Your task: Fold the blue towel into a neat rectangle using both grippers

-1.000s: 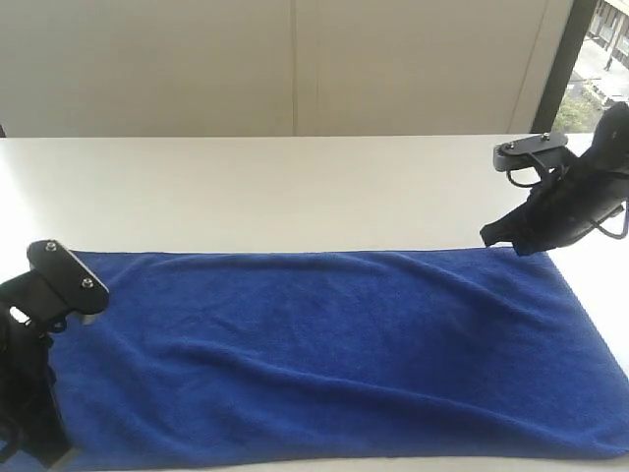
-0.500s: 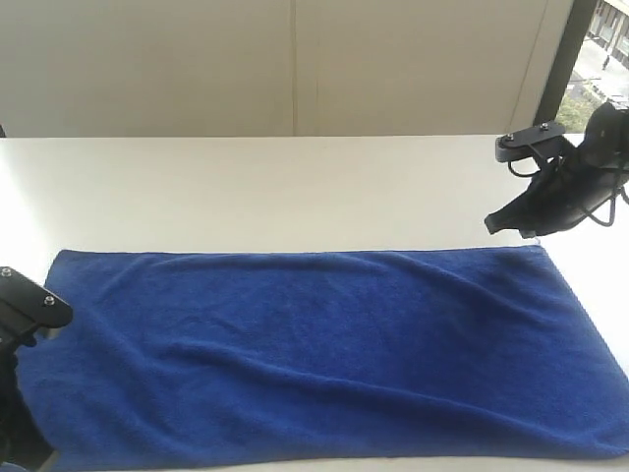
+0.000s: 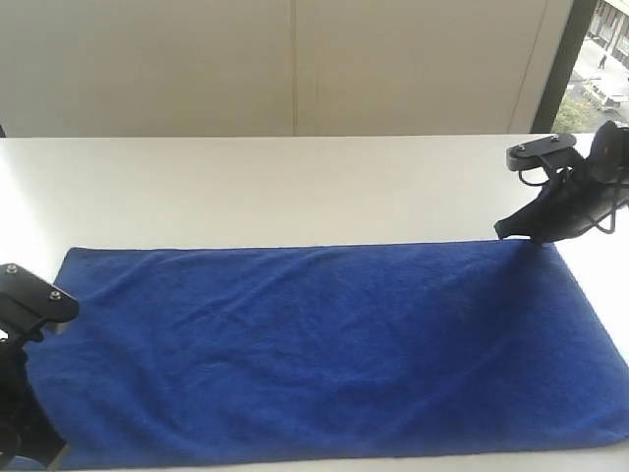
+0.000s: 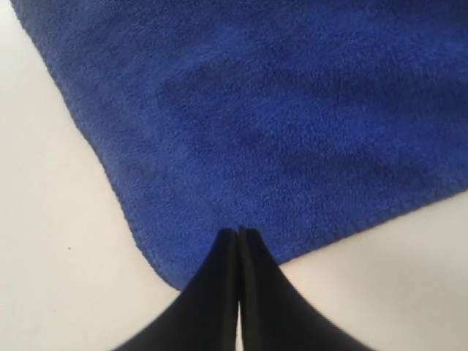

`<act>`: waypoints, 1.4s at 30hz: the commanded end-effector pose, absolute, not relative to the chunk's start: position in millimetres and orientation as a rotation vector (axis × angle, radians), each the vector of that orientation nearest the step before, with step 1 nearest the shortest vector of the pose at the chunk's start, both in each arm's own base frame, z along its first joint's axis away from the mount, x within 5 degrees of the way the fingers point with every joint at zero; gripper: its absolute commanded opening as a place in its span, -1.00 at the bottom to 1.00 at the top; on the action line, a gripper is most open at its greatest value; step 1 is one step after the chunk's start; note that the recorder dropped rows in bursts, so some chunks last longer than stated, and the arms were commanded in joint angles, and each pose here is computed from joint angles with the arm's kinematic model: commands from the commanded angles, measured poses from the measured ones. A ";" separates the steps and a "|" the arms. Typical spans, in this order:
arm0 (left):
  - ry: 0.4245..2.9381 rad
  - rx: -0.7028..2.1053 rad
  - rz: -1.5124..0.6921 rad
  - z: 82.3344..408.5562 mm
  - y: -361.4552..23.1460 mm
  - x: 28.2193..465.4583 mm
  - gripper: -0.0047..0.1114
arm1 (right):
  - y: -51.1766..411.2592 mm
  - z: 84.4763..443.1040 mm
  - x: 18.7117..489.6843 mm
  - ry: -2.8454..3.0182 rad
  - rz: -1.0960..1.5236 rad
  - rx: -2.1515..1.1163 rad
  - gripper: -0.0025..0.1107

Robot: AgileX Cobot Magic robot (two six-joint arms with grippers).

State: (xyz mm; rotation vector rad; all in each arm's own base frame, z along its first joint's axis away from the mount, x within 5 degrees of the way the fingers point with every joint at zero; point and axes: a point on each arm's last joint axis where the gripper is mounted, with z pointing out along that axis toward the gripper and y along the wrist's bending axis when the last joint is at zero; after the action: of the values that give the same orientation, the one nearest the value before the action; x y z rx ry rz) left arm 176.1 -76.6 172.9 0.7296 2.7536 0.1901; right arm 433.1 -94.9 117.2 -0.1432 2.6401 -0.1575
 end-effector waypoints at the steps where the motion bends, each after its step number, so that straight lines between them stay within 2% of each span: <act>1: 2.761 0.702 0.165 171.0 -76.9 174.9 -0.92 | -118.1 109.5 432.9 2.663 -0.189 -0.098 -0.96; 10: 2.740 0.691 0.136 171.4 -79.1 176.5 -0.92 | -131.1 121.0 450.5 2.583 -0.222 -0.071 -0.96; 16: 2.727 0.681 0.113 171.7 -80.8 177.5 -0.92 | -128.6 167.5 455.8 2.485 -0.243 -0.063 -0.96; 22: 2.711 0.672 0.092 172.2 -82.4 178.7 -0.92 | -115.8 213.1 439.7 2.518 -0.215 -0.084 -0.96; 28: 2.749 0.755 0.040 182.3 -88.1 178.6 -0.92 | -99.4 237.7 404.3 2.661 -0.076 -0.046 -0.96; 32: 2.751 0.919 -0.094 193.8 -97.9 175.0 -0.92 | -87.3 256.1 359.6 2.649 -0.072 -0.034 -0.96; 35: 2.711 0.919 -0.148 198.6 -101.2 174.9 -0.92 | -79.2 268.0 323.0 2.636 -0.073 0.030 -0.96; 39: 2.685 0.897 -0.165 199.5 -103.0 177.2 -0.92 | -68.6 262.1 282.6 2.704 -0.039 0.088 -0.96; 42: 2.684 0.892 -0.169 199.6 -103.3 177.3 -0.92 | -64.5 241.4 258.3 2.784 -0.055 0.078 -0.96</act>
State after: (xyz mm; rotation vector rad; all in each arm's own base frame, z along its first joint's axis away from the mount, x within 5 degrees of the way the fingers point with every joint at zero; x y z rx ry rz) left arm 178.2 -103.1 196.6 0.9035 2.6874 -0.1505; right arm 277.8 -67.1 257.5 0.0703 2.7165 -0.0417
